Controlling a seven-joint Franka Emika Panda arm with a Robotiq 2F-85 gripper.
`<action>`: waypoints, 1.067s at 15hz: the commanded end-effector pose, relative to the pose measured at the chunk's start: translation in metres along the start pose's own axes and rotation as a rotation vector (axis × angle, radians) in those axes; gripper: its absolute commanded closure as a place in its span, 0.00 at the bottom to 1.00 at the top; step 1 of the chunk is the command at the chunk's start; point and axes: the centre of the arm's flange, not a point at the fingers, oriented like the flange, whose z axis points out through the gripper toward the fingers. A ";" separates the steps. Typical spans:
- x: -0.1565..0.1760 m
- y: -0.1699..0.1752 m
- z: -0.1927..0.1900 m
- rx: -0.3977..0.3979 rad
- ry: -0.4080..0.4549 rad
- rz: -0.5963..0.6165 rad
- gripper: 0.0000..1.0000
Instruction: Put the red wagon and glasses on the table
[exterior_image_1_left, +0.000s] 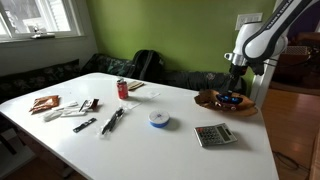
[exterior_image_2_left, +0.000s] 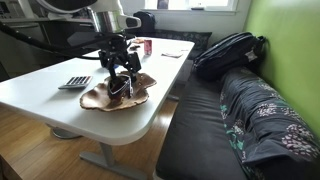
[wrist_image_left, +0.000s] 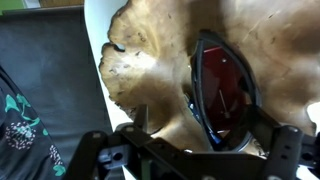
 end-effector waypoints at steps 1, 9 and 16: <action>0.000 0.002 0.001 -0.006 -0.002 0.001 0.00; -0.008 0.029 0.020 0.031 0.000 0.057 0.00; 0.014 0.030 0.051 0.116 0.026 0.088 0.07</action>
